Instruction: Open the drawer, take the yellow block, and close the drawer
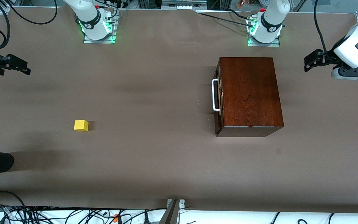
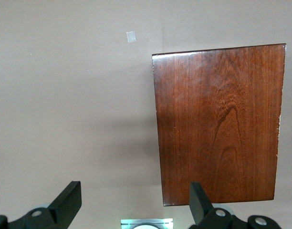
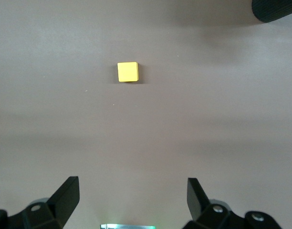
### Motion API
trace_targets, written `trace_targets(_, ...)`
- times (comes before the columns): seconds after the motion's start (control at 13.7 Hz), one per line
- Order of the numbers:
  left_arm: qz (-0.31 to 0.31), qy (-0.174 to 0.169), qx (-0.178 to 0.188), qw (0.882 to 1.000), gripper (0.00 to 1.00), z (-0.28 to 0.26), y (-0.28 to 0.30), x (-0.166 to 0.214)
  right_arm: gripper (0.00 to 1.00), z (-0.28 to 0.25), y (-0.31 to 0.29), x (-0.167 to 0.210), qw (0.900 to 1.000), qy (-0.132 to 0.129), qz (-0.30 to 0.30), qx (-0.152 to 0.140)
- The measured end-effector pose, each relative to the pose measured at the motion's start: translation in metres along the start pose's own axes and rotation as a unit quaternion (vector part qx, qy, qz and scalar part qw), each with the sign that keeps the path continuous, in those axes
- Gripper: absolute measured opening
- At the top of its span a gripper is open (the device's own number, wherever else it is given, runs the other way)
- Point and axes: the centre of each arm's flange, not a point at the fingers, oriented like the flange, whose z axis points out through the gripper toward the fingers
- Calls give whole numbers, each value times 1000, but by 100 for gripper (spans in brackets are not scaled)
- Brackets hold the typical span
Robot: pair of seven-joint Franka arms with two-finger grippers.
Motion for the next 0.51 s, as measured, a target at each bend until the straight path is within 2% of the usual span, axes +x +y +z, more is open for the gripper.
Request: trace_targets(0.51, -2, 3, -2, 1000, 100, 3, -15, 2, 100, 0, 0, 0, 1000, 0, 0, 0)
